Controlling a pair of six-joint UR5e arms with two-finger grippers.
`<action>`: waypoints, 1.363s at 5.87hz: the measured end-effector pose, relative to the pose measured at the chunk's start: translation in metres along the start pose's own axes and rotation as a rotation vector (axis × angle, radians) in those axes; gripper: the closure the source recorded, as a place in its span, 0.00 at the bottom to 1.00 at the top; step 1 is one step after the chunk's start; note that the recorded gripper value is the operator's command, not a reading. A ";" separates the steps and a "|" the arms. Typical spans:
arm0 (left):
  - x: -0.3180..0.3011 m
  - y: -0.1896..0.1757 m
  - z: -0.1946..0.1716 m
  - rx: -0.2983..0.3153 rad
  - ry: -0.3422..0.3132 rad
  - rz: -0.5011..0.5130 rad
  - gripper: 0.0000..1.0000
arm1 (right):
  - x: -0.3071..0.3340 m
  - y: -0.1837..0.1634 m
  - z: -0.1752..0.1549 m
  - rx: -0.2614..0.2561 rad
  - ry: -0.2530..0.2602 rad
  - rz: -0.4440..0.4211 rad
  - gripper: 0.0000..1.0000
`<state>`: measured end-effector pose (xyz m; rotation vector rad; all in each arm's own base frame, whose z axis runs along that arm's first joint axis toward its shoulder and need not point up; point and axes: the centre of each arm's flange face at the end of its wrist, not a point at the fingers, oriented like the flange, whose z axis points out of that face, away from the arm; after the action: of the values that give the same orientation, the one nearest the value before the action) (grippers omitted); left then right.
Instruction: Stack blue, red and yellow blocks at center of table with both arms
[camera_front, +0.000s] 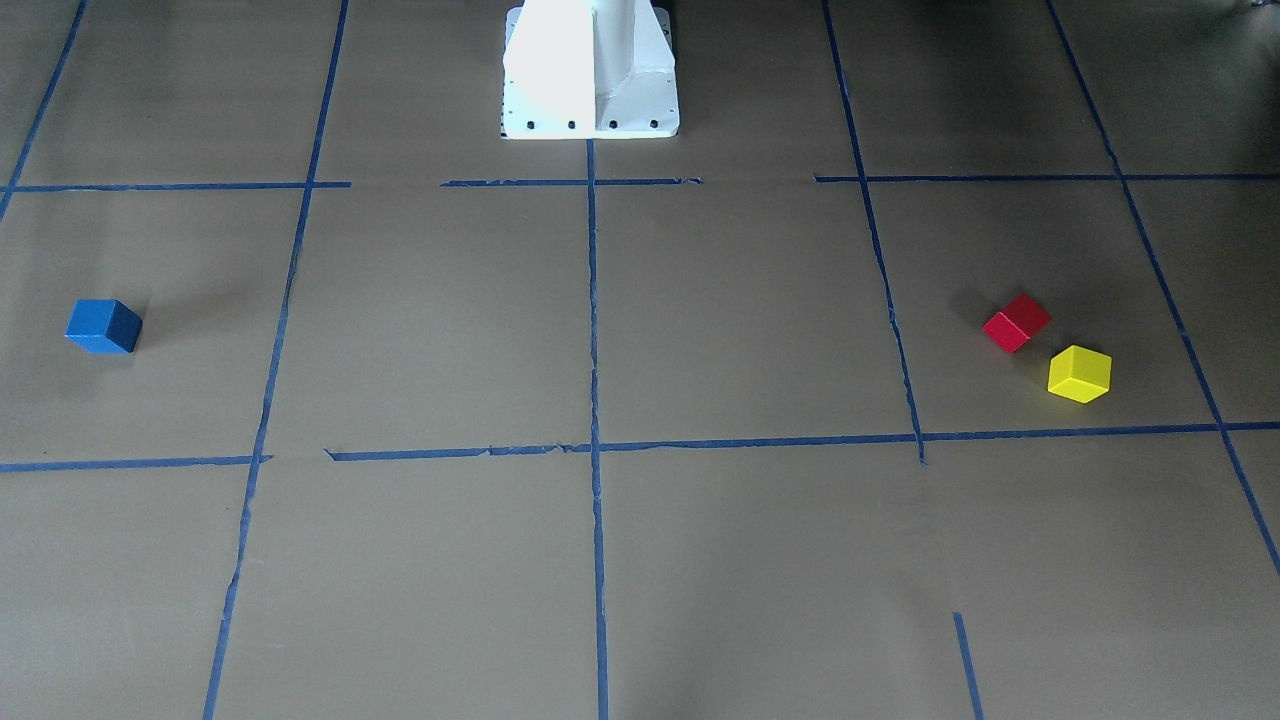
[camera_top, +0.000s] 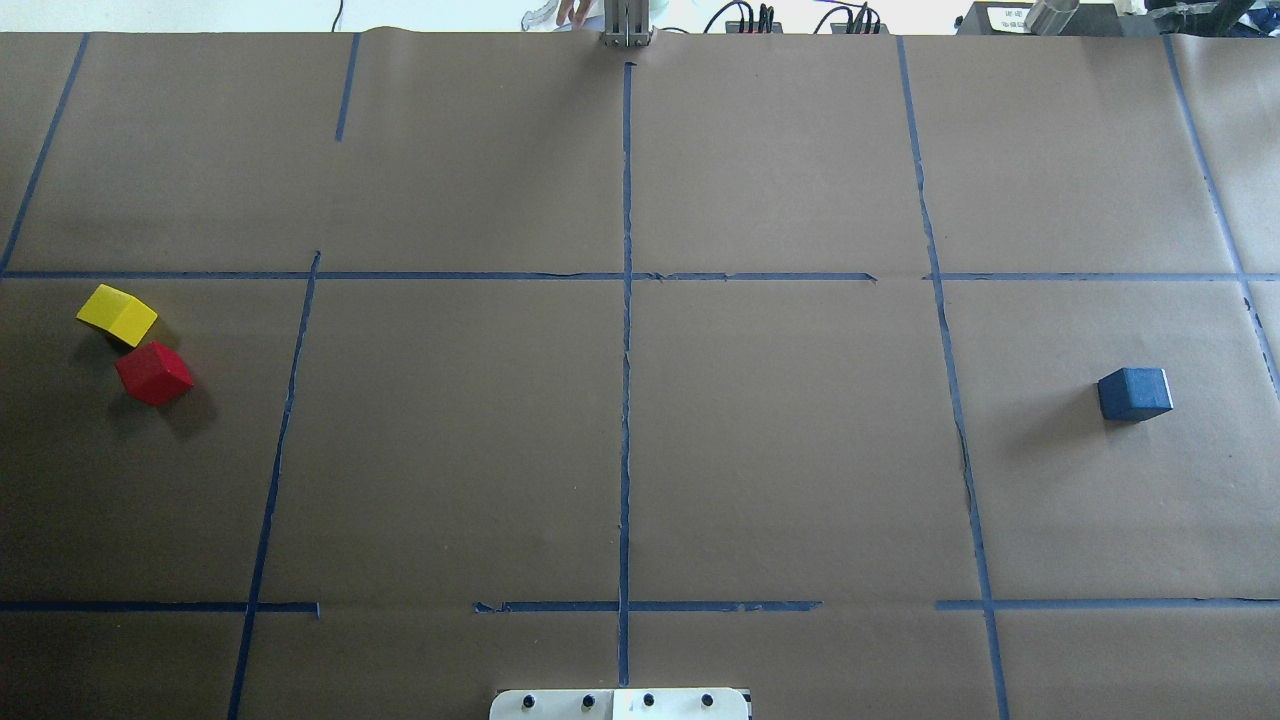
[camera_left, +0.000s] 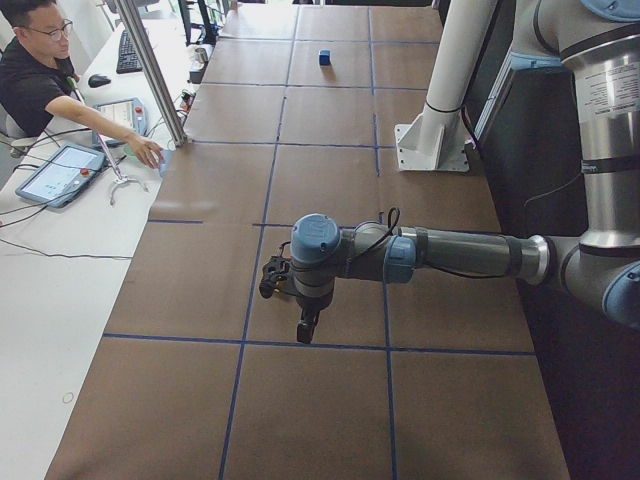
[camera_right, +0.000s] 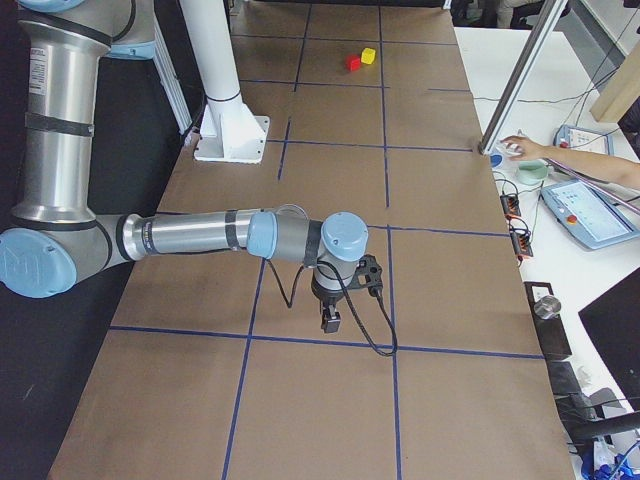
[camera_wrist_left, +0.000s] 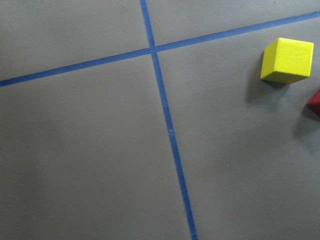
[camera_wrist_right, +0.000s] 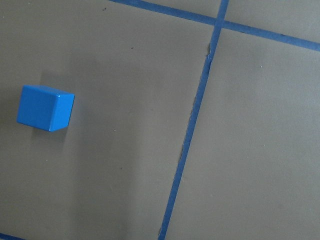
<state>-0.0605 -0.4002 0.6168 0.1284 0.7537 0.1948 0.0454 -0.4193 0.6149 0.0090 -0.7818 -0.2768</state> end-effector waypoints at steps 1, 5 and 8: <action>0.001 0.000 0.000 0.001 0.001 0.004 0.00 | -0.001 -0.001 0.000 0.006 0.000 -0.005 0.00; 0.018 0.019 0.008 0.008 0.198 -0.025 0.00 | -0.003 -0.001 -0.001 0.015 -0.015 -0.008 0.00; 0.022 0.021 0.005 0.040 0.203 -0.001 0.00 | -0.016 -0.011 0.002 0.049 -0.055 -0.034 0.00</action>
<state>-0.0437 -0.3756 0.6098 0.1471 0.9598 0.1934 0.0306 -0.4256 0.6035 0.0612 -0.8439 -0.2916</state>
